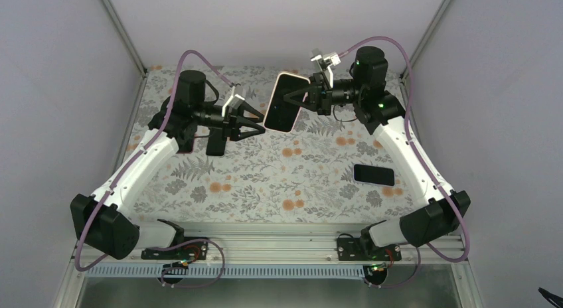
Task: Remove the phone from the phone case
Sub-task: Remove the phone case from the phone.
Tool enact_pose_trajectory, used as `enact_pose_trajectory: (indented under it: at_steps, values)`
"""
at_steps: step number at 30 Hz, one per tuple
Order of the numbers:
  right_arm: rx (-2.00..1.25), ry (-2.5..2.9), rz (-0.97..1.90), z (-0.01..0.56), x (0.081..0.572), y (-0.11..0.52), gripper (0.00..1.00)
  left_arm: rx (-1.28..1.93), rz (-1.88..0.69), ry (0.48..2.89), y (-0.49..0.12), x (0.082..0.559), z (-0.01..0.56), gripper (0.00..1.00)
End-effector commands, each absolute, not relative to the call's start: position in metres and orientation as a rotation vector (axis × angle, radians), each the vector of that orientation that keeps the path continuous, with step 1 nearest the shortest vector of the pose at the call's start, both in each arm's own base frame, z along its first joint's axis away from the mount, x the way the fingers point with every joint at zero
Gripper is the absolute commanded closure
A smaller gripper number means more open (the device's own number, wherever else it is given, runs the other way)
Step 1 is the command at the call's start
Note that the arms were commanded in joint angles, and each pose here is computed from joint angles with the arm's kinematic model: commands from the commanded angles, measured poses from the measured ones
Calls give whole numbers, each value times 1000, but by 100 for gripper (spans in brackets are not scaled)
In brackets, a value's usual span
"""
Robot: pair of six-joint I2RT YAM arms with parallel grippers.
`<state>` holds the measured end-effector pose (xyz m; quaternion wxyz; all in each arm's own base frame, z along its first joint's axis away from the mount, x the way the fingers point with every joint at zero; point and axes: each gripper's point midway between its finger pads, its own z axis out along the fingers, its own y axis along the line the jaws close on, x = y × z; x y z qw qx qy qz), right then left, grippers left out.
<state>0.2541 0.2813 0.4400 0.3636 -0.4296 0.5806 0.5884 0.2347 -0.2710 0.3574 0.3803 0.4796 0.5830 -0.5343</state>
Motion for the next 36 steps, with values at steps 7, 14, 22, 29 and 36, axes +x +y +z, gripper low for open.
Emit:
enact_pose_trajectory:
  at_steps: [7, 14, 22, 29, 36]
  values:
    - [-1092, 1484, 1444, 440, 258, 279, 96, 1263, -1380, 1410, -274, 230, 371, 47]
    - [-1096, 1475, 1444, 444, 257, 279, 96, 1290, -1381, 1399, -275, 226, 366, 58]
    - [-1137, 1444, 1499, 447, 245, 277, 96, 1279, -1321, 1423, -274, 232, 359, 68]
    - [-1167, 1423, 1538, 448, 236, 276, 96, 1274, -1306, 1427, -273, 234, 358, 76]
    - [-1196, 1401, 1577, 451, 227, 274, 96, 1280, -1296, 1428, -273, 233, 354, 79]
